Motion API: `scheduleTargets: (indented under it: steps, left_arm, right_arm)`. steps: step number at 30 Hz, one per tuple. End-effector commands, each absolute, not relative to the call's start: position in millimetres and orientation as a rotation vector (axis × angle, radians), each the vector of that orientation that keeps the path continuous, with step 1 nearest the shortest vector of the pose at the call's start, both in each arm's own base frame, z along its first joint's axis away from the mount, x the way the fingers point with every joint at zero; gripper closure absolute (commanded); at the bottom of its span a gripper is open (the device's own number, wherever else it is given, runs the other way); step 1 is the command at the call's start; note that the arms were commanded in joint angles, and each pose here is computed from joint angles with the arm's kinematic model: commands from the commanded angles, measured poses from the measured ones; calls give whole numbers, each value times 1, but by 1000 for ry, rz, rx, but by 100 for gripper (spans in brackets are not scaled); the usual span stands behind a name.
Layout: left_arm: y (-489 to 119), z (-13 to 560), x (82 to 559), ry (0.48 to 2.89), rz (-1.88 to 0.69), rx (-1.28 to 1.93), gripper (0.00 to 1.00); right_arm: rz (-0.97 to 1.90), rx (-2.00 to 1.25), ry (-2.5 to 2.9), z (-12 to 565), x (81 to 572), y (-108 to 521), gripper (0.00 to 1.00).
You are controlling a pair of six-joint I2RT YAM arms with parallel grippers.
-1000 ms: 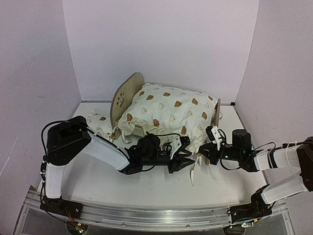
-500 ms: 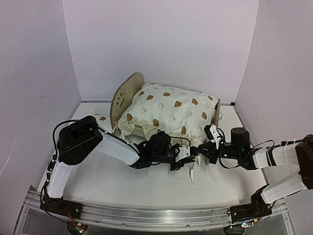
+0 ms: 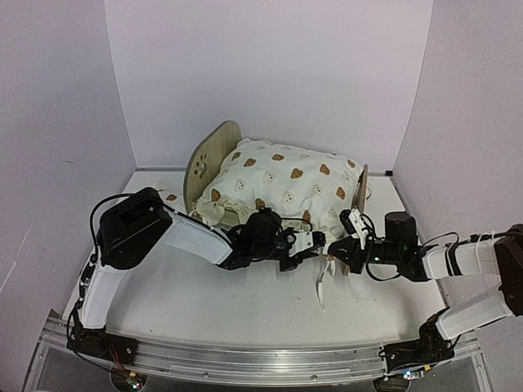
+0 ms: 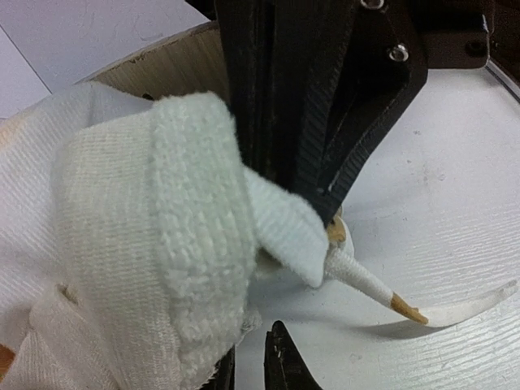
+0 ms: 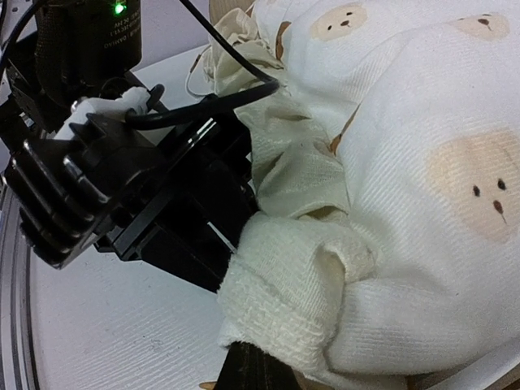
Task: Set up the pet bed
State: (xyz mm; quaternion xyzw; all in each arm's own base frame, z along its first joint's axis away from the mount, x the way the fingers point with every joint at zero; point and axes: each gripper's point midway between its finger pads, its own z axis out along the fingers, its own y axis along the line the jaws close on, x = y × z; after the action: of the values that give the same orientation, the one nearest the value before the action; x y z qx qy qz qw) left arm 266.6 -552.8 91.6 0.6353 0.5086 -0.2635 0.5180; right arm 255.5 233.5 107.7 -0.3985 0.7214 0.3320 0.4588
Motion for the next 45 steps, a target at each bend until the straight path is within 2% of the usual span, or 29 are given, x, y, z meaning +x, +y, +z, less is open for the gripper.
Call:
scheduleTargets:
  steps: [1,10,16,24,28,36,42,45]
  left_arm:
    - [-566,141,277,1120,-629,1446,84]
    - [-567,152,277,1064,-604,1451,79]
    - [-565,174,272,1023,-614,1424,82]
    - [-548,202,265,969,-580,1338,82]
    - [-556,192,259,934,-594,1378,79]
    - [-562,167,245,881,-619,1491,81]
    - [-558,154,236,832,-604,1577,70]
    - [-561,149,236,816,-590,1600,68]
  right_arm:
    - [843,-1032,1671,133,259,245,100]
    - [851,-1042,1663,135,260,248,100]
    - [850,-1042,1678,131,259,247,100]
    - [853,-1045,1671,132,258,247,100]
    - [856,-1049,1669,132,258,247,100]
    - [861,-1050,1660,137,259,248,100]
    - [860,-1058,1659,137,258,248,100]
    - [869,-1067,1662,135,257,249,100]
